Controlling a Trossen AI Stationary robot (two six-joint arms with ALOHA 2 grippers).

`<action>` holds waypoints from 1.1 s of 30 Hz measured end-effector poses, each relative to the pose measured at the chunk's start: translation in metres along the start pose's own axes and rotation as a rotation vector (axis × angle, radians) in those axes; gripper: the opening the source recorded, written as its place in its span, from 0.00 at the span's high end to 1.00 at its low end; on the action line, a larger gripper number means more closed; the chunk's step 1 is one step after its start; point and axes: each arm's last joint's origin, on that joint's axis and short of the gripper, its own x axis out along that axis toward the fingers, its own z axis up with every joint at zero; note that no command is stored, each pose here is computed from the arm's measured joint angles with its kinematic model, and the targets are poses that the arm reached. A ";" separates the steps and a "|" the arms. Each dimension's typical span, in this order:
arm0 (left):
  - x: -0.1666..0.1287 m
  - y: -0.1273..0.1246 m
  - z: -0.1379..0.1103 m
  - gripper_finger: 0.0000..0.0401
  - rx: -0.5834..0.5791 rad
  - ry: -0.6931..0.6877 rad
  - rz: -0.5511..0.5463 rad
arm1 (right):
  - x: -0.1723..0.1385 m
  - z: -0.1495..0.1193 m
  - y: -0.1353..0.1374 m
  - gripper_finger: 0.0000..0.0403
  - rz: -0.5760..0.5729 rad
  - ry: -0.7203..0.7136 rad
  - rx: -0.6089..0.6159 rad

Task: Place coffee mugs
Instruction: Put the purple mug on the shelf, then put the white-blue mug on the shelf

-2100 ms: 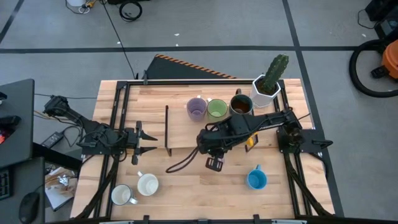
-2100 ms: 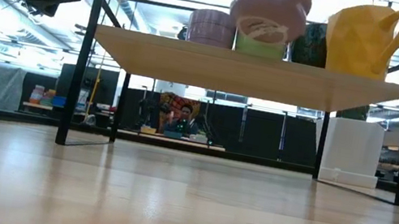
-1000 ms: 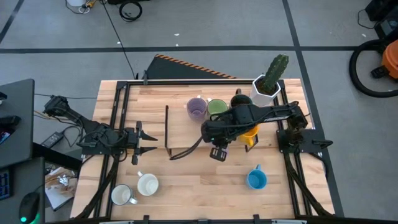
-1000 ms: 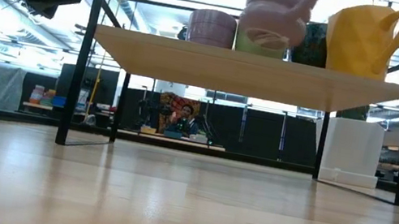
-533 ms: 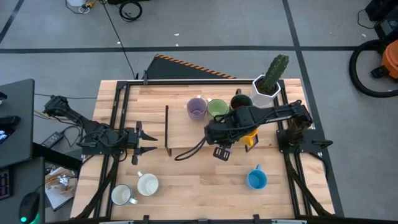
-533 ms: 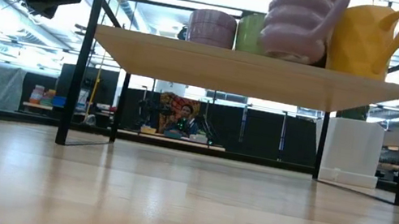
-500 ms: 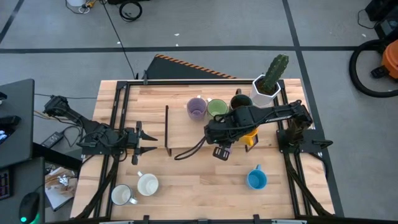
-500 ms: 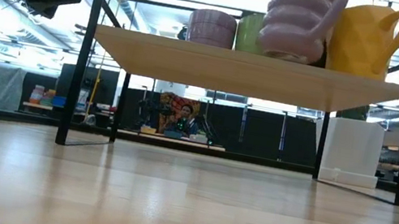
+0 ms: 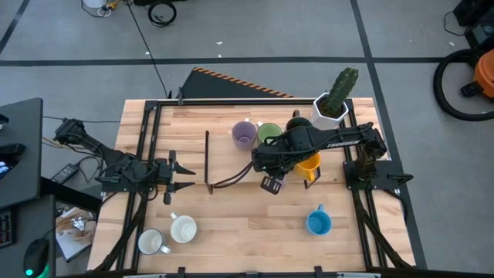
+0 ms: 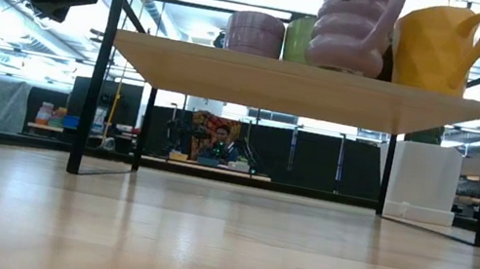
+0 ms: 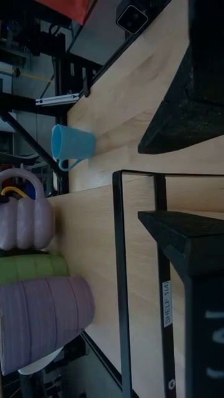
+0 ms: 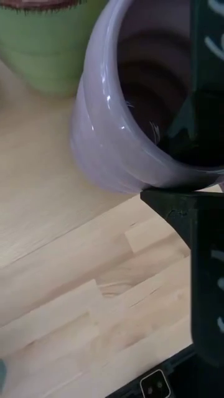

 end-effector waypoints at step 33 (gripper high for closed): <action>0.000 0.000 0.000 0.59 -0.006 0.001 0.000 | -0.014 -0.001 -0.014 0.54 0.043 -0.084 0.049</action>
